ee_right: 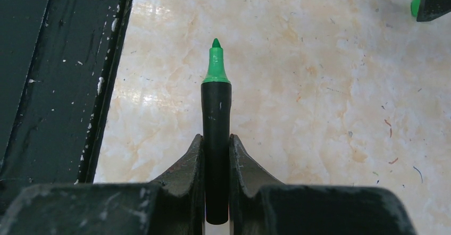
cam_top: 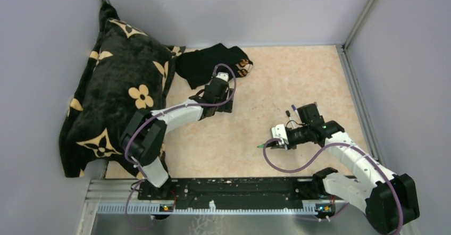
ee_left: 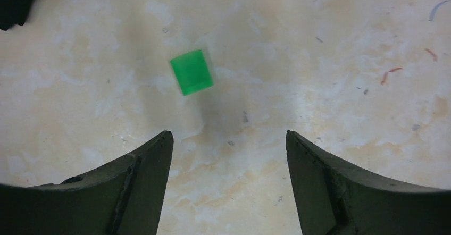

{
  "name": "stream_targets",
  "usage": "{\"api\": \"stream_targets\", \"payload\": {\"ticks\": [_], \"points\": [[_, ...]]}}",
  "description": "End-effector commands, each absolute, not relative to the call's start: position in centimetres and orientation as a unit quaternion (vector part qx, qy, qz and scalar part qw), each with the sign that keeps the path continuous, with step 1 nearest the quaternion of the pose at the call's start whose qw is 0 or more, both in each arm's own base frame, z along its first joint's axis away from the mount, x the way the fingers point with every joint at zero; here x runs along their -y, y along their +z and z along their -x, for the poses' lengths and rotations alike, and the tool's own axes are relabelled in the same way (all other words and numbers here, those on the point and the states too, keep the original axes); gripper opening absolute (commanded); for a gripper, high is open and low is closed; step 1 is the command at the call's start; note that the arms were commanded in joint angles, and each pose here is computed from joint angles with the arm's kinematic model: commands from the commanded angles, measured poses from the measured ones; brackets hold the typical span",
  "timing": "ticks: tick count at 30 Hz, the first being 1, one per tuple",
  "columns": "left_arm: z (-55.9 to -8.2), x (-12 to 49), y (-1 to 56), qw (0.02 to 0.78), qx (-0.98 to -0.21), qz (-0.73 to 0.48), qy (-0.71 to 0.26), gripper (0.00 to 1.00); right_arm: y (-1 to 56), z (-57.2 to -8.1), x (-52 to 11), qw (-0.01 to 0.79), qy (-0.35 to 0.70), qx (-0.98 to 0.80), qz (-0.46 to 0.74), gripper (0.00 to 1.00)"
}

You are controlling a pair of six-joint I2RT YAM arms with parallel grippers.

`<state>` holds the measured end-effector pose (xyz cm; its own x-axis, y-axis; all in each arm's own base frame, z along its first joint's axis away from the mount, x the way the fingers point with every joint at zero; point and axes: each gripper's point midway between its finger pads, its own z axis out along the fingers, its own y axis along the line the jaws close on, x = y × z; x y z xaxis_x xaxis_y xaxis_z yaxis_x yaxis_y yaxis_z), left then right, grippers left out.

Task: Insert the pens into the pen caps
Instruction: Move the pen cap to the center of the board.

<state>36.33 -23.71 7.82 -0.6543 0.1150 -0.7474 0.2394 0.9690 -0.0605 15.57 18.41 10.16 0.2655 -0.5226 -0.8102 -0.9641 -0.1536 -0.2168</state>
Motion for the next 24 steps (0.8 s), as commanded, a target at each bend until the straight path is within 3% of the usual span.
{"api": "stream_targets", "payload": {"ticks": [1, 7, 15, 24], "points": [[-37.9, 21.8, 6.6, 0.389, -0.917, -0.086, -0.029, 0.81, 12.2, -16.5, -19.0, 0.404, 0.289, -0.516, 0.697, 0.0], [-39.7, 21.4, 4.9, 0.363, -0.926, -0.101, -0.004, 0.66, 12.1, -16.5, -19.0, 0.404, 0.289, -0.517, 0.697, 0.0], [-41.1, 21.1, 3.0, 0.338, -0.935, -0.11, 0.012, 0.52, 12.3, -16.6, -18.9, 0.405, 0.287, -0.516, 0.698, 0.0], [-41.7, 21.1, 1.7, 0.319, -0.939, -0.128, 0.018, 0.49, 12.3, -16.7, -18.9, 0.406, 0.286, -0.518, 0.696, 0.0]]}}
